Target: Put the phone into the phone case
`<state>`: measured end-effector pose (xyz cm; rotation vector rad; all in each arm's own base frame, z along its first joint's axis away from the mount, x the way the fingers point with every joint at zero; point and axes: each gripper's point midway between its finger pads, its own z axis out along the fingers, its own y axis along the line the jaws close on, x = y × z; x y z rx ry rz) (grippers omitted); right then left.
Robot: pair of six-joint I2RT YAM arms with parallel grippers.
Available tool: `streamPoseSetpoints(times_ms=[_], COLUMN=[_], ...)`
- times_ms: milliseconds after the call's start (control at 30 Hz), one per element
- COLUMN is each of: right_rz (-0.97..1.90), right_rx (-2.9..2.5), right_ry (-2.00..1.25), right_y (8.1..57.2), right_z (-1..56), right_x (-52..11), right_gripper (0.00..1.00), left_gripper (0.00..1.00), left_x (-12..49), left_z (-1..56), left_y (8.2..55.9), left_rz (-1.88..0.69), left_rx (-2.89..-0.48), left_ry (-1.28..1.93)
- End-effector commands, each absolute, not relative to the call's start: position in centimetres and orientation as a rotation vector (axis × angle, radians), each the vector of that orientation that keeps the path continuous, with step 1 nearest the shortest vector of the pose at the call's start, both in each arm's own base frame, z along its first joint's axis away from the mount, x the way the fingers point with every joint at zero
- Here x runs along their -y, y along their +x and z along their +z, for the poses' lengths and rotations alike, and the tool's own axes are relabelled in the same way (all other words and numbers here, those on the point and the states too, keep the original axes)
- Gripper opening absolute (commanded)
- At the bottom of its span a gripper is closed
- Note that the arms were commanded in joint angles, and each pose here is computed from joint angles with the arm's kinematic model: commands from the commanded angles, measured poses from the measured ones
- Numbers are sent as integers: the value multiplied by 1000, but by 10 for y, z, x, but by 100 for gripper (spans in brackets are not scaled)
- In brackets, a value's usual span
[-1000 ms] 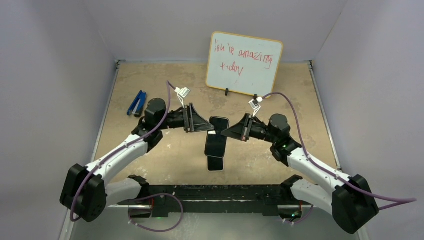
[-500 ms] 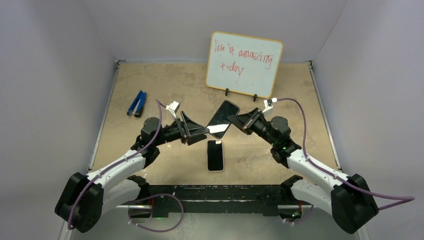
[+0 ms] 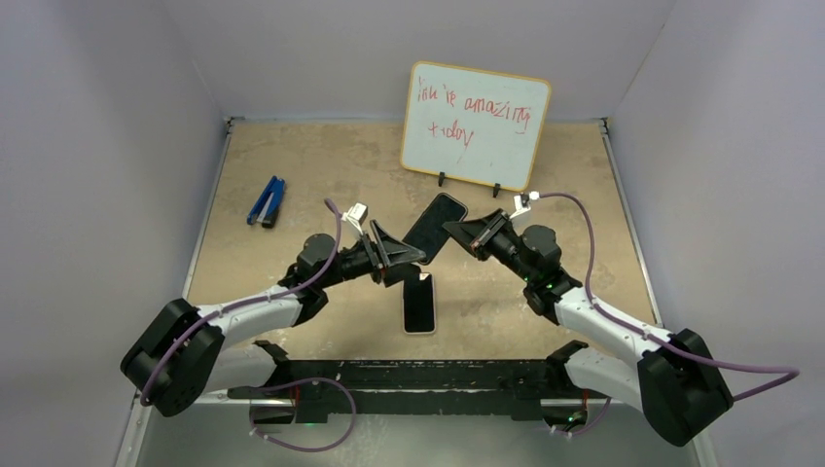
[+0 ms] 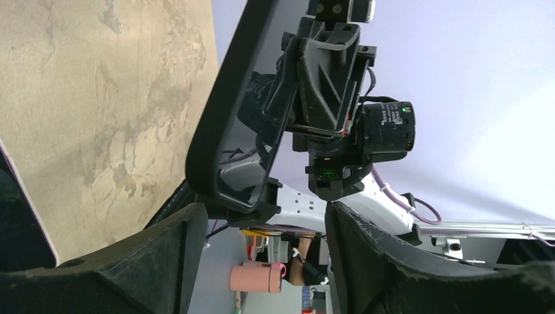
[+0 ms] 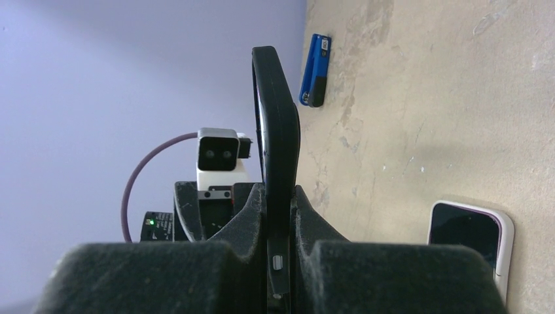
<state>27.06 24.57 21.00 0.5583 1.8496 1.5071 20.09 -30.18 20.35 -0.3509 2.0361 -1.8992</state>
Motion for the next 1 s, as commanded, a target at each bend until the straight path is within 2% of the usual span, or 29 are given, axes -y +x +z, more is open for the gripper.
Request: streamPoseSetpoints(times_ms=[0, 167, 500, 667, 967], right_rz=[1582, 1580, 1600, 1570, 1515], right_rx=[-1685, -1697, -1737, -1764, -1807], right_ry=[541, 538, 548, 538, 489], right_y=[276, 275, 264, 259, 252], right_z=[250, 246, 229, 219, 205], right_x=[-243, -243, -244, -241, -241], right_gripper=[0, 0, 0, 0, 0], left_gripper=[66, 47, 30, 0, 0], left_x=[310, 307, 307, 304, 299], left_z=[221, 218, 210, 200, 166], left_y=[206, 210, 215, 217, 217], left_rz=[-1933, -1915, -1893, -1859, -1682], left_rx=[-1948, -1932, -1945, -1972, -2140], left_ry=[-353, -397, -445, -483, -526])
